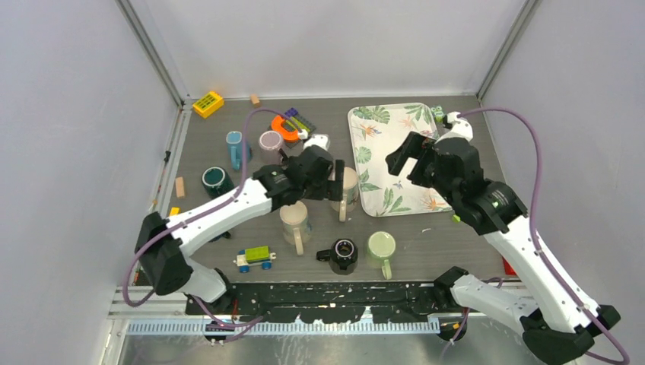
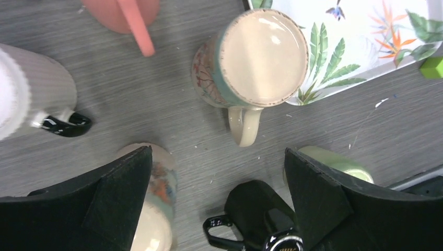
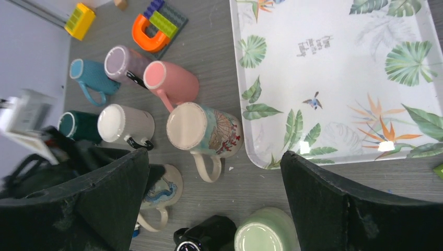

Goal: Turn the mug right side up
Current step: Turn over the cup at the center of the board.

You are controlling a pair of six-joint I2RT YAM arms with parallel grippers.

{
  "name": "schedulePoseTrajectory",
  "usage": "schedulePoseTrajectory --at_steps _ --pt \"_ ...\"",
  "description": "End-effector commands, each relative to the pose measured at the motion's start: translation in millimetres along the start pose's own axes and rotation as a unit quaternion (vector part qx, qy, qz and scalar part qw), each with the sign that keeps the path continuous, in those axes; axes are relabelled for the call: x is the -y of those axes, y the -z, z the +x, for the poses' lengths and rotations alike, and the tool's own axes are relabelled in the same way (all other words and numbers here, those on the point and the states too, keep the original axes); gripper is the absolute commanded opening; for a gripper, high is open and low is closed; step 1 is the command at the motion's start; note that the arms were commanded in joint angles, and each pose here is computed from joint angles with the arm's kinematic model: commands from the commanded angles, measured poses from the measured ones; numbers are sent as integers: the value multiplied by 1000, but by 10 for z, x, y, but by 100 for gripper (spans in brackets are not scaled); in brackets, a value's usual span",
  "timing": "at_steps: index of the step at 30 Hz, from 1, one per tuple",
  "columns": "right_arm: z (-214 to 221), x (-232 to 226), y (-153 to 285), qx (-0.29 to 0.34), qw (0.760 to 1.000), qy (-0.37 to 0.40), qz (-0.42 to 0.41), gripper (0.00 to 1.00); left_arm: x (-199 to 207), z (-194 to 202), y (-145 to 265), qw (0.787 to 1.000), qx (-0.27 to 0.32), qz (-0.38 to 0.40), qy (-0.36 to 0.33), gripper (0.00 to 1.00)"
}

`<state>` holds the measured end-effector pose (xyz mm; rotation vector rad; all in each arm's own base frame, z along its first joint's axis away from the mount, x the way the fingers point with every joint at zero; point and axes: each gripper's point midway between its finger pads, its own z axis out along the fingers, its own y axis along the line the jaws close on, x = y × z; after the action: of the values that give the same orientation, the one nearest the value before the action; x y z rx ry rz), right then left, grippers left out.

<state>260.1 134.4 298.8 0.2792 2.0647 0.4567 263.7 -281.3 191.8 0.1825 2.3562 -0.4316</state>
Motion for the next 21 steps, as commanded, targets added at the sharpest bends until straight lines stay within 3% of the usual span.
schedulePoseTrajectory --at_steps 1,11,21 --pt "-174 35 165 43 999 -6 -4 100 206 -126 -163 999 42 -21 24 96" --pt "-183 3 288 50 998 1 -31 100 345 205 -699 998 26 -63 8 80" --pt "-134 21 281 44 998 13 -33 100 392 292 -961 994 58 -89 -16 65"
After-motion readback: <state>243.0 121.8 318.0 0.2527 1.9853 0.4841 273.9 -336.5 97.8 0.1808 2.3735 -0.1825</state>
